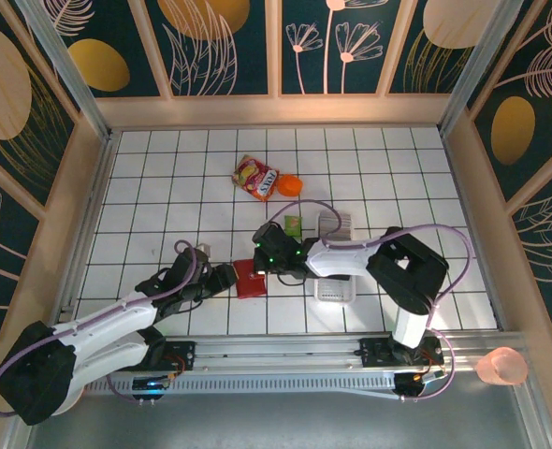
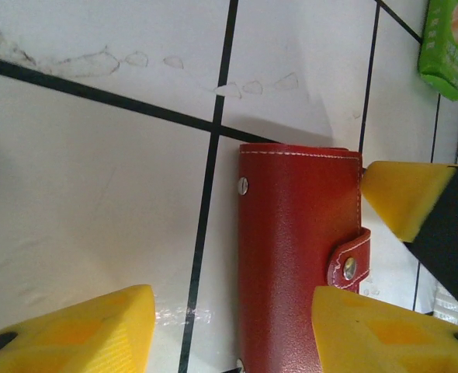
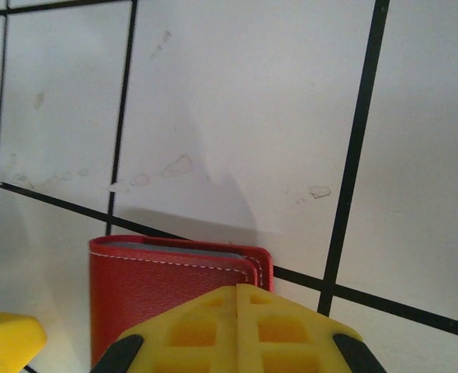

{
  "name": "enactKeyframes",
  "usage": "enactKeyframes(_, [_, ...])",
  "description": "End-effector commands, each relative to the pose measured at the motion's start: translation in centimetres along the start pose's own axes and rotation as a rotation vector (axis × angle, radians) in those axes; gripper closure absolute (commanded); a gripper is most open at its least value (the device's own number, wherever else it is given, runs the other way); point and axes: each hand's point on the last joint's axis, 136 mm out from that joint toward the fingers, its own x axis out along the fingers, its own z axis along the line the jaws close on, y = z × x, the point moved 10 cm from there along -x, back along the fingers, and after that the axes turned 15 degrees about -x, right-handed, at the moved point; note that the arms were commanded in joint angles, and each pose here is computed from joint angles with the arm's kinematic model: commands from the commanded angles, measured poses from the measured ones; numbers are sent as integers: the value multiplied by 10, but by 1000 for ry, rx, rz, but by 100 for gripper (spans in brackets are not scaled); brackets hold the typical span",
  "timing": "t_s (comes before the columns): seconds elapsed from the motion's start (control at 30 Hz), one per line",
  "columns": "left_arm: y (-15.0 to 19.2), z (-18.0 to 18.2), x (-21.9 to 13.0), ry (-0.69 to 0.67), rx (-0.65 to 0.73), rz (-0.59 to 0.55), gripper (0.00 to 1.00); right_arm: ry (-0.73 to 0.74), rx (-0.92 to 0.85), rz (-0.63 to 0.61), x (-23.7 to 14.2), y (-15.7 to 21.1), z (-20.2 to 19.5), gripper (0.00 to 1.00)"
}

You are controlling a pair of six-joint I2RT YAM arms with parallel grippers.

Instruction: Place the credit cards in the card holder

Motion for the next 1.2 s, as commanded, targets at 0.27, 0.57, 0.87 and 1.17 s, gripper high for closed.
enactKeyframes(0.27, [6,-3,6,72,-10,51,46,85,9,40,9,14,-12,100])
enactKeyframes(0.57, [10,-7,11,95,-6,88,55,109,34,45,8,25,-21,100])
enactKeyframes(0.87, [13,-13,16,145,0,121,57,108,61,23,2,26,-23,100])
enactKeyframes(1.17, [16,-14,29,143,6,167,64,71,92,-2,-7,31,-26,100])
